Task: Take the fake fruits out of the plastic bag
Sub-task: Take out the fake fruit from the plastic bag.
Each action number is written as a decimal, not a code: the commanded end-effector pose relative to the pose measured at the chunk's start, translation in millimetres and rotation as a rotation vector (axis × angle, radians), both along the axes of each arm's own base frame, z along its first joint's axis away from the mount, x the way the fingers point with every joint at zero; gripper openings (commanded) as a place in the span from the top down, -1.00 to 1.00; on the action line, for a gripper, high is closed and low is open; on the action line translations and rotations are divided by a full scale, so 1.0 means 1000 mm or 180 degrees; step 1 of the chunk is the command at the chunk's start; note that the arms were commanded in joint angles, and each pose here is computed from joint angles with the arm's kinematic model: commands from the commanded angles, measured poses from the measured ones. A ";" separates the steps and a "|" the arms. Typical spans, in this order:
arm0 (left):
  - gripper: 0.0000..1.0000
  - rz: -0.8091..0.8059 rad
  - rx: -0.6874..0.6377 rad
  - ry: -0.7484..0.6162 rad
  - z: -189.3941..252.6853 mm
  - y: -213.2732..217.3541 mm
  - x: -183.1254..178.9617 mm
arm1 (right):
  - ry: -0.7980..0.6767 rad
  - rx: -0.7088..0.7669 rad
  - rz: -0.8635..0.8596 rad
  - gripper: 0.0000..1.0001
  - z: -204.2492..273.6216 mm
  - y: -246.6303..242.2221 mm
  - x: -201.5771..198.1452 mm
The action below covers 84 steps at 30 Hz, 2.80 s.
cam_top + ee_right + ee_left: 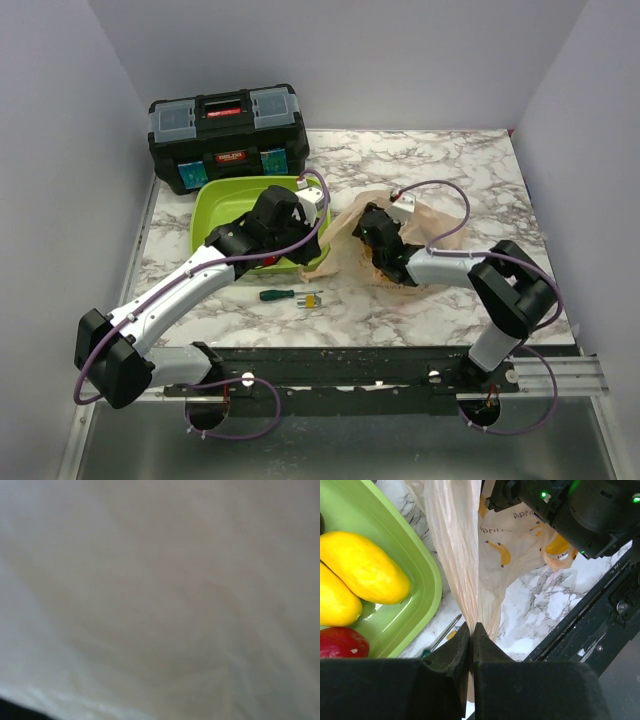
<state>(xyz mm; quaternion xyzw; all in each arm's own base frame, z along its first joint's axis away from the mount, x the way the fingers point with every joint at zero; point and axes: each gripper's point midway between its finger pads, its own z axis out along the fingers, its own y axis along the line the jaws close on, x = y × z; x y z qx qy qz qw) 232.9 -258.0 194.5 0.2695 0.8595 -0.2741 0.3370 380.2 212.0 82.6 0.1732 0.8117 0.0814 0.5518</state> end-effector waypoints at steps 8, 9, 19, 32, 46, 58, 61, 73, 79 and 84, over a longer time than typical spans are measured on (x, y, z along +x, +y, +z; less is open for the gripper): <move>0.92 -0.0077 0.0011 0.0071 -0.008 -0.001 -0.005 | 0.0038 -0.0247 -0.0226 -0.36 -0.012 -0.009 0.025; 0.92 -0.0075 0.0021 0.0078 -0.009 -0.001 -0.005 | 0.0050 -0.0281 -0.0219 -0.39 -0.014 -0.008 0.027; 0.92 -0.0077 0.0069 0.0108 -0.014 -0.001 -0.005 | 0.0118 -0.0398 -0.0235 -0.21 -0.033 -0.009 0.040; 0.92 -0.0085 0.0089 0.0121 -0.017 -0.002 -0.005 | 0.0103 -0.0206 -0.0249 -0.40 -0.031 -0.013 0.051; 0.92 -0.0079 0.0100 0.0112 -0.017 -0.001 -0.004 | 0.0167 -0.0147 0.0055 0.50 -0.026 -0.013 0.029; 0.92 -0.0075 0.0112 0.0118 -0.017 -0.001 -0.004 | 0.0333 0.0065 0.0412 0.81 -0.007 -0.017 -0.015; 0.92 -0.0081 0.0106 0.0119 -0.017 -0.002 -0.004 | 0.0363 0.0148 0.0567 0.81 0.002 -0.014 -0.027; 0.92 -0.0115 0.0050 0.0096 -0.014 -0.004 -0.006 | 0.0419 0.0399 0.1388 0.85 0.057 0.001 -0.082; 0.88 -0.0101 0.0049 0.0044 -0.012 -0.002 -0.005 | 0.0484 0.0477 0.1832 0.85 0.076 0.006 -0.113; 0.76 -0.0103 0.0038 -0.0002 -0.009 -0.001 -0.005 | 0.0444 0.0528 0.2201 0.85 0.097 0.010 -0.137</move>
